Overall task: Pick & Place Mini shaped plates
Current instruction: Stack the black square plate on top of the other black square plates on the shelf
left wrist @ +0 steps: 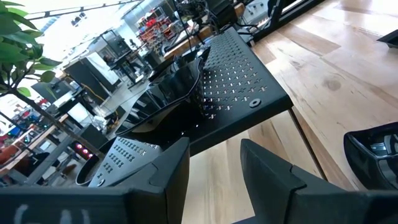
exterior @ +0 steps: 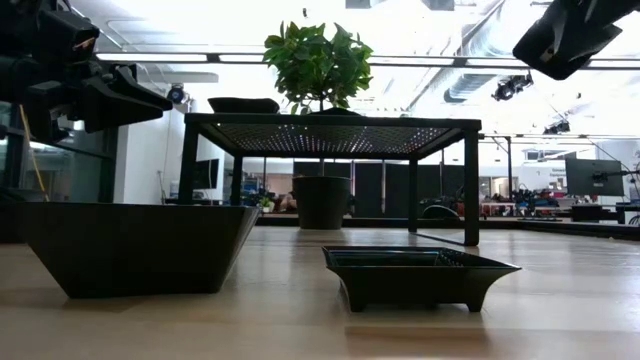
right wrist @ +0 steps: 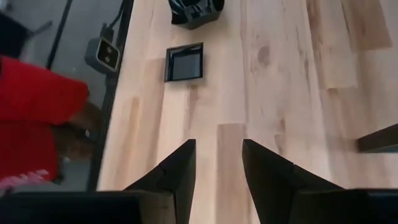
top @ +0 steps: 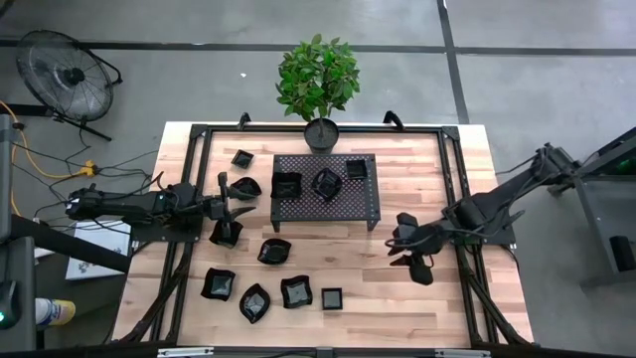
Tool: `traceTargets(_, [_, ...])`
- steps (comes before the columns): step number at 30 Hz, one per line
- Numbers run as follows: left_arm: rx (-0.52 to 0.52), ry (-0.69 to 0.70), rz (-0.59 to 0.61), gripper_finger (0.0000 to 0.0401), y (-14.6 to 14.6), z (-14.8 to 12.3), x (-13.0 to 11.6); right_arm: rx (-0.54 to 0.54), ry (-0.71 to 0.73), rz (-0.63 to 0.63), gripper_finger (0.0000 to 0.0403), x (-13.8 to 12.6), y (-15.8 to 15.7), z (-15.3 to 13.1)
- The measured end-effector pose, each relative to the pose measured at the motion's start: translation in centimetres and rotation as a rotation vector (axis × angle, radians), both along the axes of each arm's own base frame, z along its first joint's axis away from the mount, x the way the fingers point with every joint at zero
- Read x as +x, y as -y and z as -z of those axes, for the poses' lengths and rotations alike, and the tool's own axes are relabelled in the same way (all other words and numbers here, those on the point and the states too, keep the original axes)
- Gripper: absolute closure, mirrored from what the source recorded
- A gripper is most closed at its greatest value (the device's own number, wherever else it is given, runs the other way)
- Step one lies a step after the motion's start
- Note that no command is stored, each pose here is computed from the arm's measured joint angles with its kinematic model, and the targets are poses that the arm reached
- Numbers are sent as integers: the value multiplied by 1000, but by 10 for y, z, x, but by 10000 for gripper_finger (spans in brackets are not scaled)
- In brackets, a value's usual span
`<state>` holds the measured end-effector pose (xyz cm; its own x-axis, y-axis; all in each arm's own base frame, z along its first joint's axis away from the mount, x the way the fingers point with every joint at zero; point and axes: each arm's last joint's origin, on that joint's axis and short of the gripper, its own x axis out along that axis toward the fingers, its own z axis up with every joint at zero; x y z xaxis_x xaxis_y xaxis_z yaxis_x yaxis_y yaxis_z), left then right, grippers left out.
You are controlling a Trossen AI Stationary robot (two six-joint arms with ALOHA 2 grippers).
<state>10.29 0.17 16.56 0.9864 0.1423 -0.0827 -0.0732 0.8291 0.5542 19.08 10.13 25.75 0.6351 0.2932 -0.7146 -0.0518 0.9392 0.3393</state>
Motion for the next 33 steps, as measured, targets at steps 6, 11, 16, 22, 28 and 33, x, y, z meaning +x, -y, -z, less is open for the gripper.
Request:
traceTargets(6, [0, 0, 0, 261, 0, 0, 0, 124, -92, 101, 276, 13, -8, 12])
traceTargets(11, [0, 0, 0, 261, 0, 0, 0, 261, -190, 174, 277, 25, -17, 24])
traceTargets(16, [0, 0, 0, 261, 0, 0, 0, 381, -288, 208, 278, 37, -27, 37])
traceTargets(22, [0, 0, 0, 261, 0, 0, 0, 436, -347, 348, 288, 64, -39, 40])
traceTargets(28, [0, 1, 0, 261, 0, 0, 0, 496, -394, 574, 299, 98, -46, 51])
traceTargets(33, [0, 1, 0, 261, 0, 0, 0, 537, -464, 692, 304, 127, -54, 68])
